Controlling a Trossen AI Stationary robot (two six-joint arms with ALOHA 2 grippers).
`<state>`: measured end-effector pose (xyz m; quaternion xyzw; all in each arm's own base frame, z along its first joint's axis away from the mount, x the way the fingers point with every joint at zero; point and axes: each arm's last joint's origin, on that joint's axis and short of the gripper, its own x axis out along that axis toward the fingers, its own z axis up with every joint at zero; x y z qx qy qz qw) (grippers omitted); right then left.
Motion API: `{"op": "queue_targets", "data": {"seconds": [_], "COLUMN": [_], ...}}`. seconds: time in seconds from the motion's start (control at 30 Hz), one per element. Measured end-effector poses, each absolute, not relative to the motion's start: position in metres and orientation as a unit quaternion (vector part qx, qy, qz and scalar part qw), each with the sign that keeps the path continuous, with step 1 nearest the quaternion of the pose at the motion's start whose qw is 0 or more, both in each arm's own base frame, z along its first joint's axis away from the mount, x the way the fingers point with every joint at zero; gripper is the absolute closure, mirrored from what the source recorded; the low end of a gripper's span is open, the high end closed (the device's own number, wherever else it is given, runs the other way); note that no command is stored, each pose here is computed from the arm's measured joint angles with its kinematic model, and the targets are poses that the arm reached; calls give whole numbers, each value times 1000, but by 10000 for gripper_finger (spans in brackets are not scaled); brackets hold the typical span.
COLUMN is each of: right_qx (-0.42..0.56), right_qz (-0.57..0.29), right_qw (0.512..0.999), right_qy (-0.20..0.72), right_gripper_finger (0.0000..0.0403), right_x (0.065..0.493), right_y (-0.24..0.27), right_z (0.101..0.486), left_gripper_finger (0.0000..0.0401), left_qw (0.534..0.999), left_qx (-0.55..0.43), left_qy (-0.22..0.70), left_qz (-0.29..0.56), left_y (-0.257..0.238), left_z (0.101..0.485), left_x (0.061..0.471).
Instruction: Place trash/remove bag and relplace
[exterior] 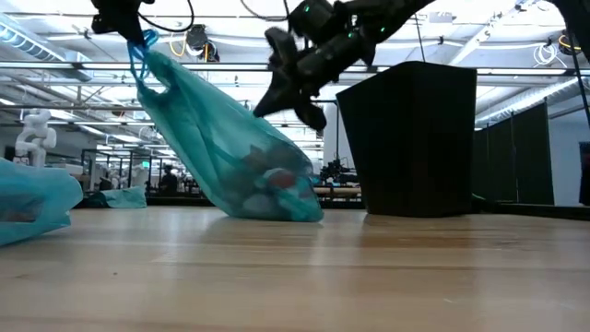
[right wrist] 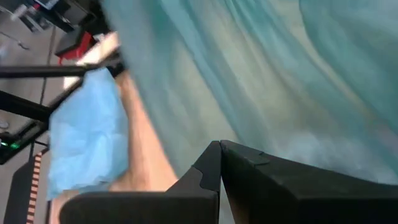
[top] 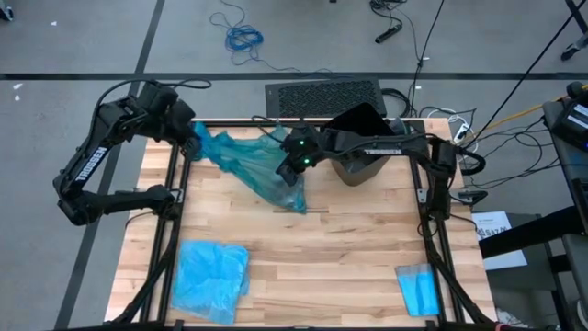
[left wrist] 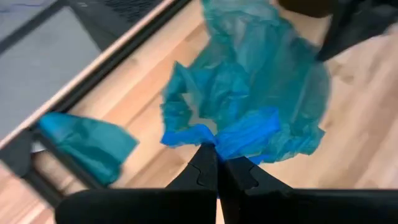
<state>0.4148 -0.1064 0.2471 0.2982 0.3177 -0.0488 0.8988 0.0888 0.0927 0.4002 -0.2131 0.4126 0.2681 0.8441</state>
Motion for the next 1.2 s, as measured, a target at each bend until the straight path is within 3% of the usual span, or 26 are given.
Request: {"op": "queue_targets", "data": {"seconds": [0.17,0.43,0.73,1.2], "right_qx": [305,312,313,325], "right_qz": [-54,-56,-66,-69], "right_qw": [885,877,869,860], "right_qy": [347,362,377,387], "right_gripper_finger": [403,403,403,403], "right_x": [423,427,425,428], "right_y": [-106,-105,-111,-110], "right_z": [222,208,202,189], "left_gripper_finger": [401,401,401,401], "left_qw": [869,929,949,955], "left_qx": [-231,-255,-257,-253], "left_qy": [378,238,166,151], "left_qz": [220,122,72,32], "left_y": [93,99,102,100], "left_z": [403,423,438,441], "left_x": [93,109,115,115]}}
